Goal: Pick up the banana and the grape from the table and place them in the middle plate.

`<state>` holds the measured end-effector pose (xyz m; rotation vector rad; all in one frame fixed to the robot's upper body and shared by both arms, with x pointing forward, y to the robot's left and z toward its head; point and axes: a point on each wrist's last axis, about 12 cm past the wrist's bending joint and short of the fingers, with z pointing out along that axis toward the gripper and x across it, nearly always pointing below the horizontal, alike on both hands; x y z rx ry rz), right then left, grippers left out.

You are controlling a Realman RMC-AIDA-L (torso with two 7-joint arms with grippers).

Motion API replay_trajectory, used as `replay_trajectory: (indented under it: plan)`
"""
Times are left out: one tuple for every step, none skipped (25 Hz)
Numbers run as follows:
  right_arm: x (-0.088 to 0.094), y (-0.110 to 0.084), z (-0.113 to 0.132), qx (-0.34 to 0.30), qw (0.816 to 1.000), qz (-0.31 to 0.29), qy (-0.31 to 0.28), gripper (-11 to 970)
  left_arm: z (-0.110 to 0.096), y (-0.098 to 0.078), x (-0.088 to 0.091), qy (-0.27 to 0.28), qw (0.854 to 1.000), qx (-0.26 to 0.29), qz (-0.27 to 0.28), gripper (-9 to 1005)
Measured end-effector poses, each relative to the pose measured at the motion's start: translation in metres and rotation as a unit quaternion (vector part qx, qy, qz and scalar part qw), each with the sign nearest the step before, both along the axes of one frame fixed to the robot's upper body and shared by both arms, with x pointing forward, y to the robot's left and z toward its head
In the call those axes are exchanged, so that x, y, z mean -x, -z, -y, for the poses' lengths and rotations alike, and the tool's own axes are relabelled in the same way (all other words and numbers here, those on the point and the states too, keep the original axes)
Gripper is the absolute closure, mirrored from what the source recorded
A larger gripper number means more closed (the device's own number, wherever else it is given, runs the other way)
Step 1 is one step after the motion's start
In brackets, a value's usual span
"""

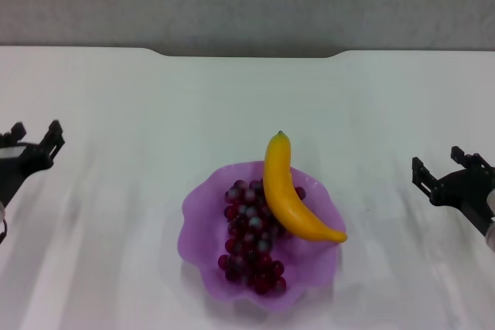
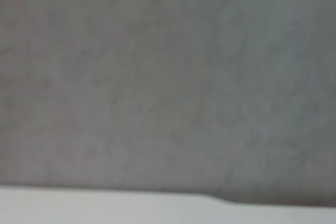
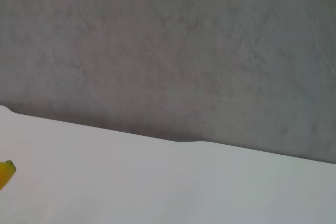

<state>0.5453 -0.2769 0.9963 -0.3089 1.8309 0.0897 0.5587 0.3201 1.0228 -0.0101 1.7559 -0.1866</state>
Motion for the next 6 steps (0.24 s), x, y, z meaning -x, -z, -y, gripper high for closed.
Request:
replay_trajectory:
  plan:
    - [0.0, 0.0, 0.0, 0.0, 1.0, 0.0, 0.0, 234, -0.002, 0.003, 0.002, -0.004, 1.0, 0.0, -0.006, 346]
    - [0.0, 0.0, 0.001, 0.001, 1.0, -0.001, 0.001, 234, -0.003, 0.005, 0.004, -0.008, 1.0, 0.0, -0.011, 346]
    - [0.0, 0.0, 0.002, 0.001, 1.0, -0.001, 0.003, 234, -0.005, 0.007, 0.006, -0.013, 1.0, 0.001, -0.017, 346]
    - [0.0, 0.0, 0.003, 0.0, 1.0, -0.001, 0.007, 234, -0.007, 0.01, 0.008, -0.019, 1.0, 0.002, -0.022, 346]
    - [0.001, 0.001, 0.005, -0.003, 1.0, -0.002, 0.014, 234, -0.009, 0.013, 0.01, -0.027, 0.999, 0.004, -0.028, 346]
    - [0.002, 0.002, 0.011, -0.007, 0.999, -0.005, 0.031, 234, -0.012, 0.015, 0.013, -0.035, 0.999, 0.006, -0.032, 346]
